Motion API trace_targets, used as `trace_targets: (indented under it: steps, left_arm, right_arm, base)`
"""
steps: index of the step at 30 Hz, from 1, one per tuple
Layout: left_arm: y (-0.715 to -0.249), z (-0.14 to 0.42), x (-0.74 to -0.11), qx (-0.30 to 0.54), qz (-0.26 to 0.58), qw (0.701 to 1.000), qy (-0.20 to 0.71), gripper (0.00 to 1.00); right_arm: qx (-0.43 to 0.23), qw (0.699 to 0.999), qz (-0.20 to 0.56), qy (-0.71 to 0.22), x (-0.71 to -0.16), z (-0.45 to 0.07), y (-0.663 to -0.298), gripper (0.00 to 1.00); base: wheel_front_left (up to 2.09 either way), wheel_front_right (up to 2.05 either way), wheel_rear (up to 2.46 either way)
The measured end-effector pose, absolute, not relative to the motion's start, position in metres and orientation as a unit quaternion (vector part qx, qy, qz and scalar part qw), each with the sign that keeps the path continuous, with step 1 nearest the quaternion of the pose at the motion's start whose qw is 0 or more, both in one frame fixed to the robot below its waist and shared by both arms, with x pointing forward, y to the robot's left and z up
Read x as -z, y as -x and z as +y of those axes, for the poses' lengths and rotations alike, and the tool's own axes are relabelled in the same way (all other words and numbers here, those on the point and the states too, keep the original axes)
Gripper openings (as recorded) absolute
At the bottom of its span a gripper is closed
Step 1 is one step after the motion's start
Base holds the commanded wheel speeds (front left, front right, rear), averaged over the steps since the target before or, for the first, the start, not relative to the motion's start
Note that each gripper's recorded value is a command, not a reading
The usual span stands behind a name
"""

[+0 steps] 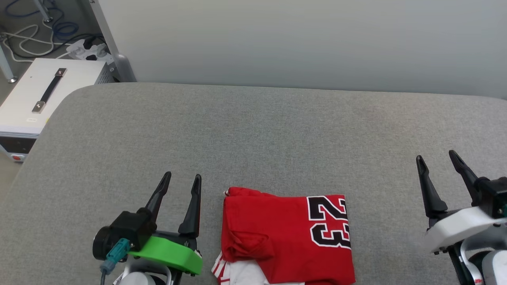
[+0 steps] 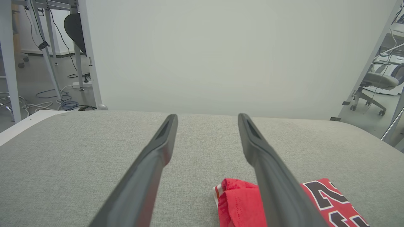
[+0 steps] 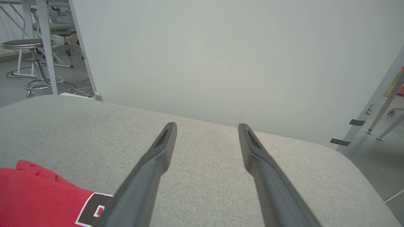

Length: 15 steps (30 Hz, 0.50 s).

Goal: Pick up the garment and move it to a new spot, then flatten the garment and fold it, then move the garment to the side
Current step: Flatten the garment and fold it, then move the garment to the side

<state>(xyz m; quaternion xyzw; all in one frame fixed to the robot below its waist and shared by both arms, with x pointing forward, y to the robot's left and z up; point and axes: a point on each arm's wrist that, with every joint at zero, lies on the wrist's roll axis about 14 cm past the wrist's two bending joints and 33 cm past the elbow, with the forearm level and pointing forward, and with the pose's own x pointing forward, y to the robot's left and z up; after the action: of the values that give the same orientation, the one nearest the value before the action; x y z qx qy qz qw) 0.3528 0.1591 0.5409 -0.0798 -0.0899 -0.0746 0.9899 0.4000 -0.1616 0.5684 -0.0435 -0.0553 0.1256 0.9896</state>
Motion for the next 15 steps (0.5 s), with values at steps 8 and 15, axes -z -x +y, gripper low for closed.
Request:
trace_targets:
  steps: [8, 15]
  left_arm:
    - [-0.349, 0.167, -0.542, 0.061, -0.094, 0.990, 0.090, 1.00]
    - [-0.347, 0.172, -0.544, 0.051, -0.098, 0.990, 0.092, 1.00]
  right_arm:
    - [-0.096, 0.992, -0.080, 0.006, -0.549, -0.158, -0.376, 1.00]
    - [-0.088, 0.993, -0.072, -0.018, -0.537, -0.152, -0.371, 1.00]
  base:
    - [0.00, 0.00, 0.00]
    - [0.00, 0.00, 0.00]
